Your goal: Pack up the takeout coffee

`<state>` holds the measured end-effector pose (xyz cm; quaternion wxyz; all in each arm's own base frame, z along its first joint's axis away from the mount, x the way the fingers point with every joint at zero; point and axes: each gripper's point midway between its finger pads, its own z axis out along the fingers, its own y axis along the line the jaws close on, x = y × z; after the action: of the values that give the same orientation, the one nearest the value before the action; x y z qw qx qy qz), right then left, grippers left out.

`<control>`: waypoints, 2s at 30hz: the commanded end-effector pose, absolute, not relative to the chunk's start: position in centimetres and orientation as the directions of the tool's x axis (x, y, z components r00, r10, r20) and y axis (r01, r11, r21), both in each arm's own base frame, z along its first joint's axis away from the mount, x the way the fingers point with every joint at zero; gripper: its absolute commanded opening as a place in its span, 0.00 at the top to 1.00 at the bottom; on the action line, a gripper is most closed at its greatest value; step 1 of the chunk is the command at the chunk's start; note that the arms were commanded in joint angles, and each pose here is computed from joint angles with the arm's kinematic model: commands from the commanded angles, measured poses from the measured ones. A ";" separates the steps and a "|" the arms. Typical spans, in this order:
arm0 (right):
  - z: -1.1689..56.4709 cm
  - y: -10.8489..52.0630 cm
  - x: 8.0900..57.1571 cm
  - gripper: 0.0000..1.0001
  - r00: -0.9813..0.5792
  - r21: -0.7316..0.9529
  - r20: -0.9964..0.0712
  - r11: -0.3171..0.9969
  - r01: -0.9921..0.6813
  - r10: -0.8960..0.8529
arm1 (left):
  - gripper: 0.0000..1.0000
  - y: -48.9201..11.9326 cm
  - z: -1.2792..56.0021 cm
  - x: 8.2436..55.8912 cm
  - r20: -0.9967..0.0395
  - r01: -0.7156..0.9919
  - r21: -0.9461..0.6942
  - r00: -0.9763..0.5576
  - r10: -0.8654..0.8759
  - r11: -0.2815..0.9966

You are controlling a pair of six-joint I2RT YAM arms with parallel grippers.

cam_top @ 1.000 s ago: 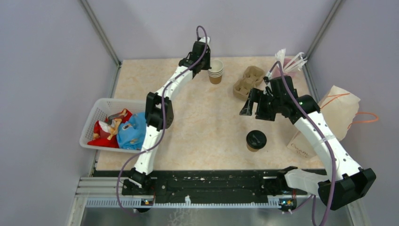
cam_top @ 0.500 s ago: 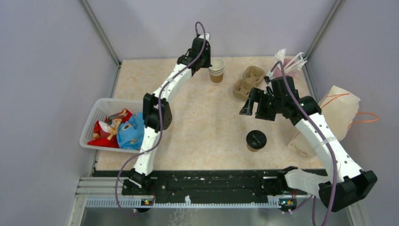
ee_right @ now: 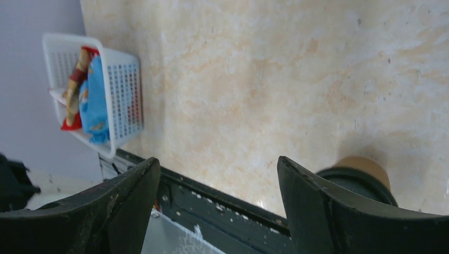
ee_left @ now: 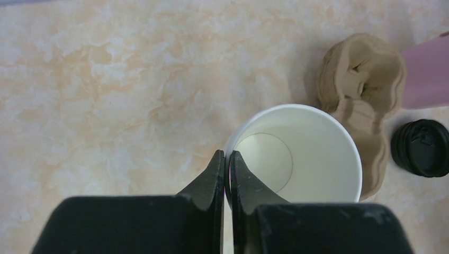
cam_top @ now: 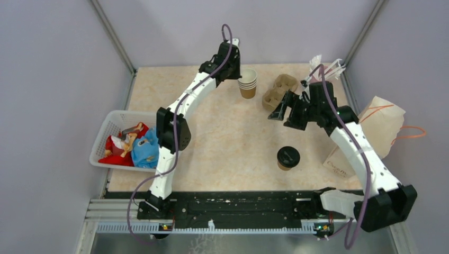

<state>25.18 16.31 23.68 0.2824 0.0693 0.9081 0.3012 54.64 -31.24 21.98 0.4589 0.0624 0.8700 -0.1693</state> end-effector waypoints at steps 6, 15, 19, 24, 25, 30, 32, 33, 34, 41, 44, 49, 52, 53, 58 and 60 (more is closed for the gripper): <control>23.6 19.1 40.2 0.27 -0.784 0.758 -0.414 0.652 -0.015 0.463 | 1.00 -30.5 22.1 53.5 -0.798 0.250 -0.313 -0.592 -0.111 0.916; 20.3 21.0 46.9 0.42 -0.761 0.786 -0.378 0.618 0.037 0.527 | 1.00 -31.1 21.7 53.9 -0.796 0.264 -0.332 -0.593 -0.118 0.906; 19.9 21.5 48.0 0.43 -0.754 0.814 -0.349 0.579 0.051 0.557 | 1.00 -31.1 21.3 53.9 -0.796 0.268 -0.327 -0.595 -0.112 0.906; 18.9 22.1 48.8 0.43 -0.768 0.824 -0.323 0.564 0.059 0.553 | 1.00 -31.1 21.2 54.1 -0.798 0.268 -0.326 -0.592 -0.112 0.906; 18.8 22.1 48.8 0.43 -0.768 0.824 -0.323 0.563 0.058 0.553 | 1.00 -31.2 21.1 54.0 -0.796 0.268 -0.326 -0.595 -0.110 0.907; 18.6 22.3 49.0 0.43 -0.770 0.825 -0.324 0.562 0.055 0.550 | 1.00 -31.1 20.8 54.0 -0.793 0.266 -0.324 -0.600 -0.107 0.908; 18.5 22.5 49.1 0.43 -0.771 0.826 -0.323 0.561 0.054 0.549 | 1.00 -31.3 20.8 53.8 -0.789 0.276 -0.332 -0.605 -0.105 0.902; 18.6 22.7 49.2 0.43 -0.773 0.830 -0.320 0.555 0.049 0.547 | 1.00 -31.6 20.8 53.7 -0.788 0.286 -0.337 -0.607 -0.102 0.897; 18.5 22.9 49.1 0.43 -0.777 0.832 -0.319 0.552 0.044 0.542 | 1.00 -31.7 20.8 53.6 -0.787 0.288 -0.337 -0.608 -0.101 0.896; 18.5 23.7 48.9 0.41 -0.783 0.827 -0.320 0.560 0.044 0.534 | 1.00 -31.7 20.8 53.7 -0.789 0.291 -0.337 -0.606 -0.100 0.896; 17.5 24.3 48.8 0.42 -0.791 0.807 -0.326 0.588 0.052 0.517 | 1.00 -32.0 21.2 53.5 -0.785 0.296 -0.358 -0.609 -0.113 0.886; 15.5 24.2 48.6 0.47 -0.792 0.740 -0.368 0.669 0.068 0.487 | 1.00 -32.4 22.2 53.4 -0.785 0.302 -0.386 -0.604 -0.139 0.872; 14.8 23.8 48.3 0.48 -0.787 0.696 -0.399 0.714 0.074 0.471 | 1.00 -32.3 22.6 53.4 -0.789 0.303 -0.387 -0.598 -0.142 0.871; 14.7 23.8 48.2 0.48 -0.786 0.686 -0.409 0.724 0.071 0.464 | 1.00 -32.3 22.6 53.4 -0.789 0.303 -0.386 -0.598 -0.142 0.871; 14.2 24.0 47.9 0.47 -0.789 0.634 -0.438 0.770 0.067 0.430 | 1.00 -32.3 22.2 53.2 -0.784 0.303 -0.388 -0.605 -0.139 0.871; 13.7 24.0 47.8 0.46 -0.791 0.609 -0.444 0.789 0.078 0.421 | 1.00 -32.4 22.2 53.1 -0.784 0.307 -0.391 -0.605 -0.139 0.868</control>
<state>47.69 23.34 13.62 0.2759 0.1640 0.8872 0.3315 53.43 -29.96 17.12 0.4024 0.0423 0.8946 -0.1897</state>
